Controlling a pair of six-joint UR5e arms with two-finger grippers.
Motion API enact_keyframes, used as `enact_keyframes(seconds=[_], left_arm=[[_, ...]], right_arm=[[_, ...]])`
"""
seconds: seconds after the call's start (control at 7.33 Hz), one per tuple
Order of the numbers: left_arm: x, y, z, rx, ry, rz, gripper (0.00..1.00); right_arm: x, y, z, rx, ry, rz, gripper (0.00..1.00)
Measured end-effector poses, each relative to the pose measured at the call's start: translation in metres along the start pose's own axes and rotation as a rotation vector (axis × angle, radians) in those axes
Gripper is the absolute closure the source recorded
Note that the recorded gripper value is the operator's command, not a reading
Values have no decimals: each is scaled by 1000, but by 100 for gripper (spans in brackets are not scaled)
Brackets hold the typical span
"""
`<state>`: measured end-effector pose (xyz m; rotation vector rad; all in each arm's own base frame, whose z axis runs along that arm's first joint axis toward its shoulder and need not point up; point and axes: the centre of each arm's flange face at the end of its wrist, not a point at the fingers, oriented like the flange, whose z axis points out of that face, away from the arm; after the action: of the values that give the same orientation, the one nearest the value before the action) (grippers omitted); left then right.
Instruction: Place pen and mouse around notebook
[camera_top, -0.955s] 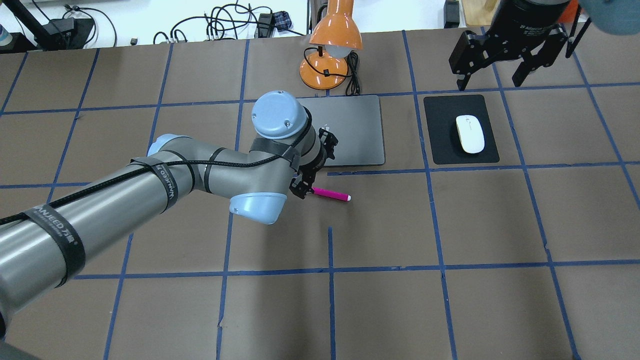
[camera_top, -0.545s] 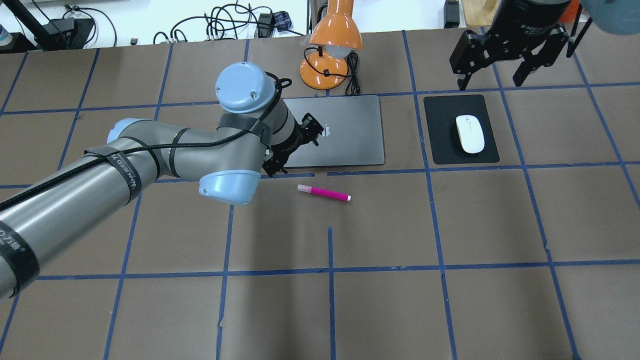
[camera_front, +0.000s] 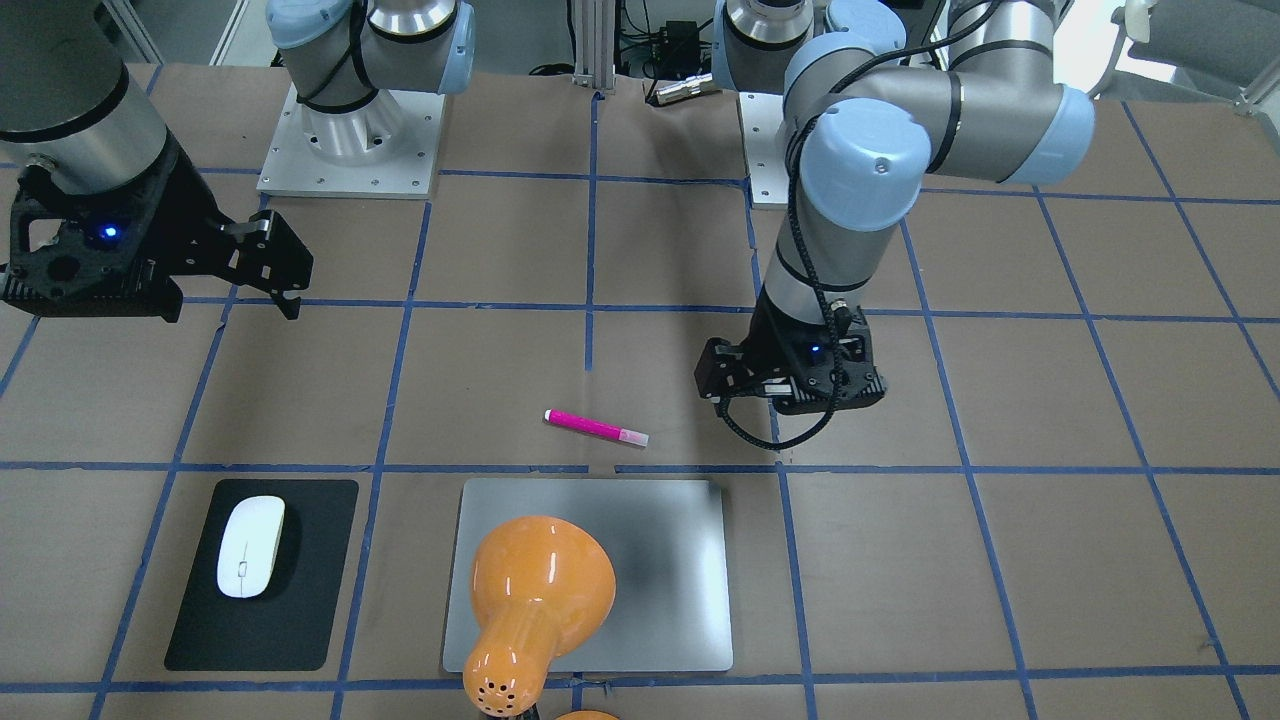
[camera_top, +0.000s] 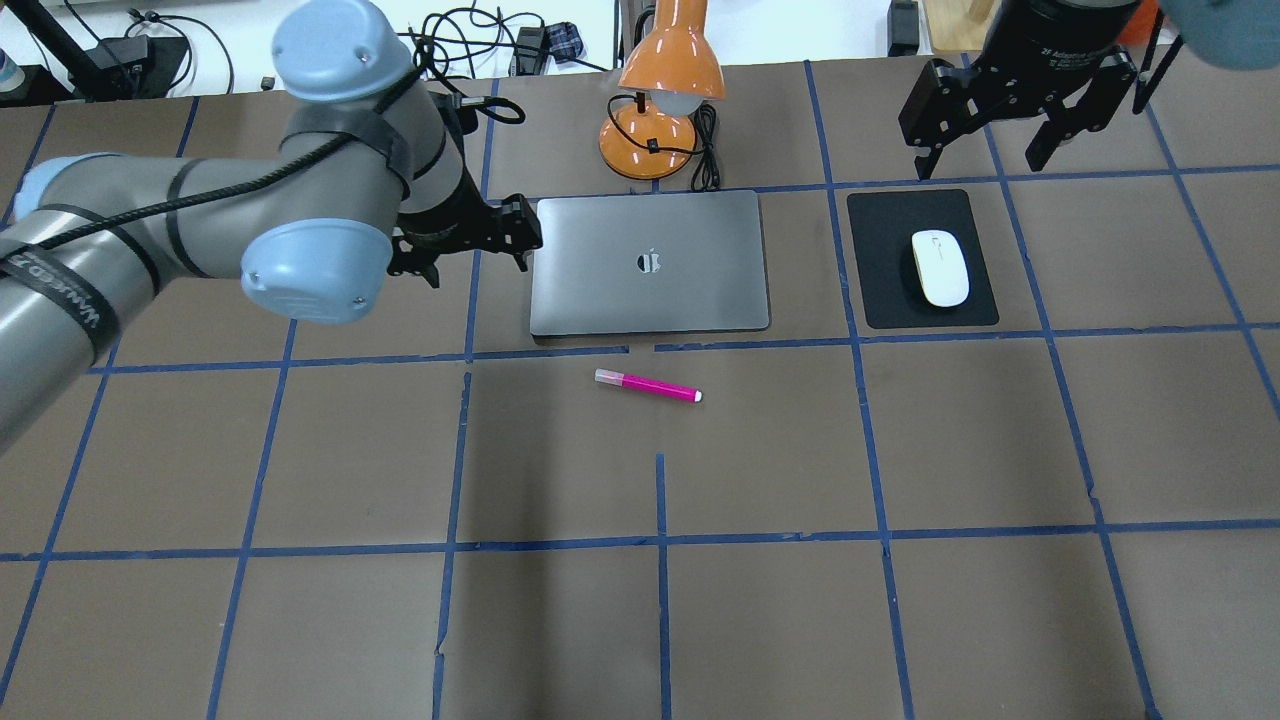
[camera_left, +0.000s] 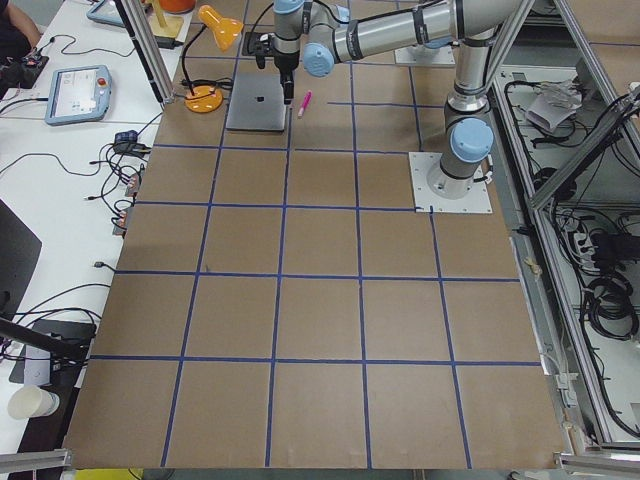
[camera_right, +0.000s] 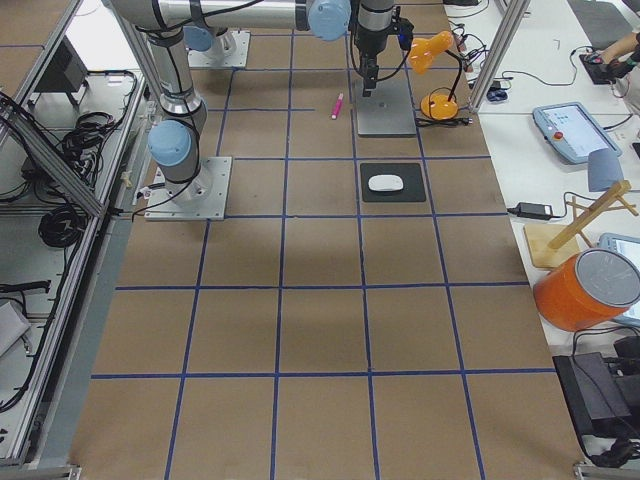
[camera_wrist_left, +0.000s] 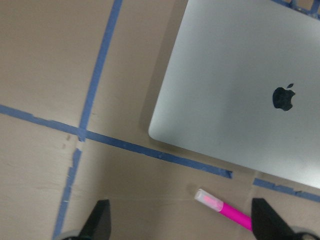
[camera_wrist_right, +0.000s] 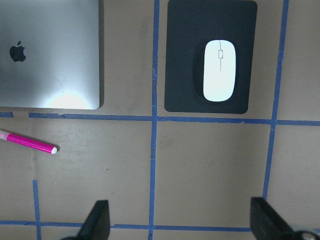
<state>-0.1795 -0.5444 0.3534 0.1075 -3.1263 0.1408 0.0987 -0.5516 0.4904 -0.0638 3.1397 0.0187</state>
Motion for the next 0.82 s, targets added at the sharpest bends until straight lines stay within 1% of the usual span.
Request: enact_keyframes(seconds=[0.14,0.27,0.55,0.82], left_arm=[[-23,0,-13,-22,-29,103,0],[-39,7,-27,-61,-47,161,0],[-50,32,-73,-145,-51,195,0],[-53,60,-113,-228,-42,188,0]], right_arm=[[0,0,0,0,0,0,0],[-1,0,0,0,0,0,0],[-1,0,0,0,0,-1,0],[0,0,0,0,0,-1,0]])
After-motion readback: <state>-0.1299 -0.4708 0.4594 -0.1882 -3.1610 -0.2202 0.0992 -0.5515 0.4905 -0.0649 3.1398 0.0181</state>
